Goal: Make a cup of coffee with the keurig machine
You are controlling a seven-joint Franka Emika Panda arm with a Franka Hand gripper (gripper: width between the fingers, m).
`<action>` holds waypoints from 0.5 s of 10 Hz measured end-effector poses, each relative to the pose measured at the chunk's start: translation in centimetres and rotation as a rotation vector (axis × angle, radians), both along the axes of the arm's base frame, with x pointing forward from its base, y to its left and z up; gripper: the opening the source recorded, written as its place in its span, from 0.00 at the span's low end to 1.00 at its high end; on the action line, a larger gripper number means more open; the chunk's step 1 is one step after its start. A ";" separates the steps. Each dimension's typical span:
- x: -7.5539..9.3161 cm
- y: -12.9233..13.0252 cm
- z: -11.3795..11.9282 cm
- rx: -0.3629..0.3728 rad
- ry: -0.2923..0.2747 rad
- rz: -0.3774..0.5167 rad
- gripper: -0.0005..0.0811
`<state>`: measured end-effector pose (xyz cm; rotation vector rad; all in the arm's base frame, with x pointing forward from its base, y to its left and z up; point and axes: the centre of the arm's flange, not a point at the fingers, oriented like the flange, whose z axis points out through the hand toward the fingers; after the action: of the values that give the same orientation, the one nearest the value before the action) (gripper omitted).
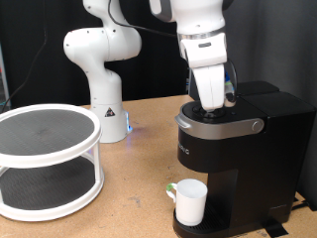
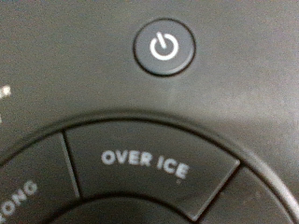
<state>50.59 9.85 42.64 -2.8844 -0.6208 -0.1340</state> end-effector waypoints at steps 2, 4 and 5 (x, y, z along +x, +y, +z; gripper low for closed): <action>-0.3 -0.2 0.0 0.026 -0.006 0.004 0.01; -0.6 -0.2 0.5 0.052 -0.015 0.003 0.01; -0.7 -0.2 1.1 0.066 -0.027 0.003 0.01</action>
<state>49.87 9.62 43.77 -2.8227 -0.6131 -0.1896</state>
